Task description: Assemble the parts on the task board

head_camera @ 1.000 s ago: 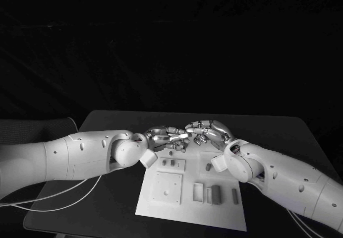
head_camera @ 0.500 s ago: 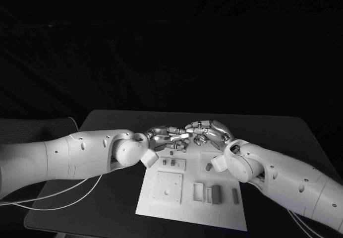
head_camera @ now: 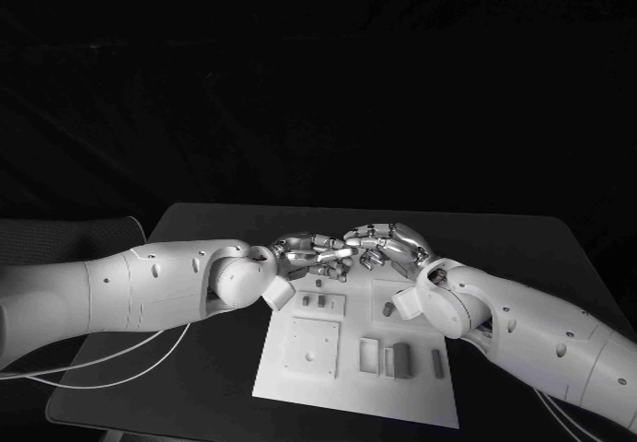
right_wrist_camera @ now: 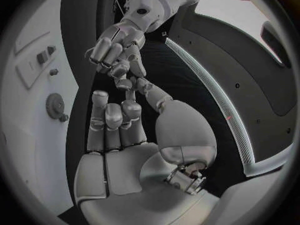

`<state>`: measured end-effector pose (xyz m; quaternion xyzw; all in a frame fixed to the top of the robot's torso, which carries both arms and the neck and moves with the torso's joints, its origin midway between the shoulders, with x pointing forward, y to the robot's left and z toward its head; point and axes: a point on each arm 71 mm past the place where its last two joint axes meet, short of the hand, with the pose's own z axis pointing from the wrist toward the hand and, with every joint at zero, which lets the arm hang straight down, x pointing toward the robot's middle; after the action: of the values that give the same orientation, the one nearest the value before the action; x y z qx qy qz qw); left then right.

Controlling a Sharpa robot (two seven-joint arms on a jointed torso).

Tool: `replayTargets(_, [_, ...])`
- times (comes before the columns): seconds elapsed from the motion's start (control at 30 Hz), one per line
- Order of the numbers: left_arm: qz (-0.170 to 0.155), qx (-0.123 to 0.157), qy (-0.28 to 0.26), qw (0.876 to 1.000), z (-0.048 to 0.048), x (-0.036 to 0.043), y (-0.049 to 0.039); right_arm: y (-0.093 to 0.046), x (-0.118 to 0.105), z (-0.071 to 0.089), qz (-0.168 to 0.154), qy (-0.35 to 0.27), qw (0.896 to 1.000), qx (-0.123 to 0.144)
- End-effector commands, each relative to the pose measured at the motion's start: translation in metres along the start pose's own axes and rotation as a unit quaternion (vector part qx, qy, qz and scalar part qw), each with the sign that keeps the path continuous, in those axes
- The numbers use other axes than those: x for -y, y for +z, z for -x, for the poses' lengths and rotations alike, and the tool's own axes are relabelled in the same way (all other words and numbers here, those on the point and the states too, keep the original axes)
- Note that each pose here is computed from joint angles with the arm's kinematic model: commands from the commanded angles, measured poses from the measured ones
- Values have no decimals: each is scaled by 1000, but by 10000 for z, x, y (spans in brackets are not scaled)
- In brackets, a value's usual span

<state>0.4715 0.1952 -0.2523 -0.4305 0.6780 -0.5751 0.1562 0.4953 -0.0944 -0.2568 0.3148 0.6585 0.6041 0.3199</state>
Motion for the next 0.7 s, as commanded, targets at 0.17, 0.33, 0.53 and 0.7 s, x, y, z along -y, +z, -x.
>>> replayTargets(0.17, [-8, -2, 2, 1000, -12, 17, 5, -3, 1, -18, 1, 0, 1000, -11])
replayTargets(0.33, [-8, -2, 1, 1000, -10, 17, 3, -3, -1, -26, 1, 0, 1000, -14])
replayTargets(0.53, [-6, -1, -1, 1000, -1, 15, -2, -7, -2, -29, 1, 1, 1000, -16])
replayTargets(0.7, [-5, 2, -2, 1000, 8, 15, -3, -10, -3, -32, 0, 1, 1000, -18])
